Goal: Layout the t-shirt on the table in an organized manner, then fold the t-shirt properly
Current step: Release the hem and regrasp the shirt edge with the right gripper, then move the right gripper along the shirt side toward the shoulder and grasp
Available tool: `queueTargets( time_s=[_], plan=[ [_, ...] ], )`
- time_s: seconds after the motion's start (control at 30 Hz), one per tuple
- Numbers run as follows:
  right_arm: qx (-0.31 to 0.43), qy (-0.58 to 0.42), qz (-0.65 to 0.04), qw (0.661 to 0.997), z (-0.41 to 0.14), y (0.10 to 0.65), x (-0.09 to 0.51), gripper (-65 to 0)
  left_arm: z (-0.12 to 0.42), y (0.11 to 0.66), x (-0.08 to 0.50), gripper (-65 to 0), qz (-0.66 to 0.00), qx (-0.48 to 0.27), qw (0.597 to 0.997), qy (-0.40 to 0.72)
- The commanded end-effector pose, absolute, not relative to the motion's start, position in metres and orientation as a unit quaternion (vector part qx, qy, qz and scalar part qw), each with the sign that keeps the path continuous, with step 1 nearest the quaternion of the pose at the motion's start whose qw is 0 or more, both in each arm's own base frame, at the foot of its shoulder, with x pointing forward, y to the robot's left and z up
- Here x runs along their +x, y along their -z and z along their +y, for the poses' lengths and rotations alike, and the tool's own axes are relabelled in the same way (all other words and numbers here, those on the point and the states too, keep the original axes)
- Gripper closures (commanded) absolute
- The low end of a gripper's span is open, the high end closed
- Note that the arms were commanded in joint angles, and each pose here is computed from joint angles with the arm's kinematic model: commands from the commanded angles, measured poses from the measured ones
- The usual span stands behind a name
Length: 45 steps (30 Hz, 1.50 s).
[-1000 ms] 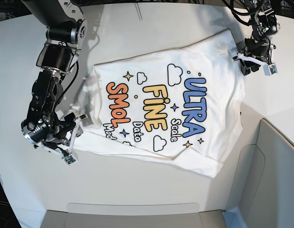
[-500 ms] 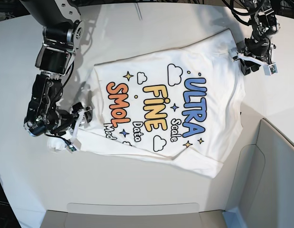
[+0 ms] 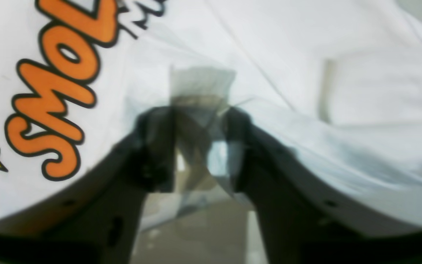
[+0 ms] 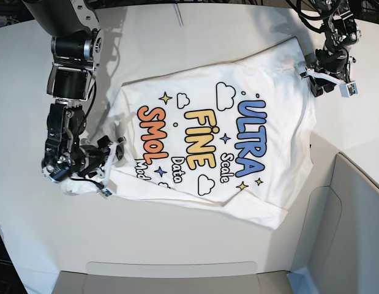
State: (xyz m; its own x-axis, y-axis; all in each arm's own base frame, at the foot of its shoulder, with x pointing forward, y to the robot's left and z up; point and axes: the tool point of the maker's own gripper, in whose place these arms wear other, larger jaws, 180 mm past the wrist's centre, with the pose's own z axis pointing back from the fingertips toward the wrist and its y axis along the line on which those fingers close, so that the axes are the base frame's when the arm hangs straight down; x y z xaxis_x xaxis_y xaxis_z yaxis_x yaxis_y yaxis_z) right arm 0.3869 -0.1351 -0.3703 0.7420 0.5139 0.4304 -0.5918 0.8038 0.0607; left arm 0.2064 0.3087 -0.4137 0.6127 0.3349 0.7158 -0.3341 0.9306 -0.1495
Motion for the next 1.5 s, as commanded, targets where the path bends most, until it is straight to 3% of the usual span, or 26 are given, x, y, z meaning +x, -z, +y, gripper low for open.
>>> queueTargets(
  time_s=[0.0, 0.1, 0.3, 0.47, 0.67, 0.83, 1.23, 1.37, 1.47],
  plan=[
    [0.094, -0.318, -0.228, 0.916, -0.127, 0.352, 0.401, -12.4, 0.313, 0.412, 0.204, -23.4, -0.394, 0.007, 0.901, -0.182],
    [0.089, -0.334, -0.221, 0.912, -0.12, 0.354, 0.399, 0.0, 0.313, 0.412, 0.204, -23.4, -0.394, 0.007, 0.901, -0.182],
    [0.052, -0.349, -0.238, 0.905, -0.127, 0.332, 0.401, 0.0, 0.313, 0.412, 0.204, -23.4, -0.394, 0.007, 0.901, -0.182],
    [0.013, -0.361, -0.311, 0.879, -0.125, 0.291, 0.397, 0.0, 0.313, 0.411, 0.205, -23.4, -0.396, 0.006, 0.9, -0.182],
    [-0.007, -0.38, -0.337, 0.861, -0.116, 0.284, 0.361, 0.0, 0.311, 0.411, 0.206, -23.4, -0.396, 0.005, 0.9, -0.181],
    [0.017, -0.283, -0.369, 0.885, -0.149, 0.278, 0.359, 0.0, 0.31, 0.412, 0.207, -23.4, -0.396, 0.003, 0.9, -0.18],
    [0.016, -0.23, -0.348, 0.909, -0.184, 0.299, 0.336, 0.0, 0.309, 0.413, 0.205, -23.4, -0.394, 0.003, 0.902, -0.179],
    [0.019, -0.229, -0.341, 0.911, -0.183, 0.304, 0.332, -14.9, 0.309, 0.412, 0.206, -23.4, -0.395, 0.003, 0.901, -0.179],
    [0.019, -0.229, -0.343, 0.911, -0.183, 0.303, 0.333, -20.4, 0.309, 0.412, 0.206, -23.4, -0.395, 0.003, 0.901, -0.179]
  ],
)
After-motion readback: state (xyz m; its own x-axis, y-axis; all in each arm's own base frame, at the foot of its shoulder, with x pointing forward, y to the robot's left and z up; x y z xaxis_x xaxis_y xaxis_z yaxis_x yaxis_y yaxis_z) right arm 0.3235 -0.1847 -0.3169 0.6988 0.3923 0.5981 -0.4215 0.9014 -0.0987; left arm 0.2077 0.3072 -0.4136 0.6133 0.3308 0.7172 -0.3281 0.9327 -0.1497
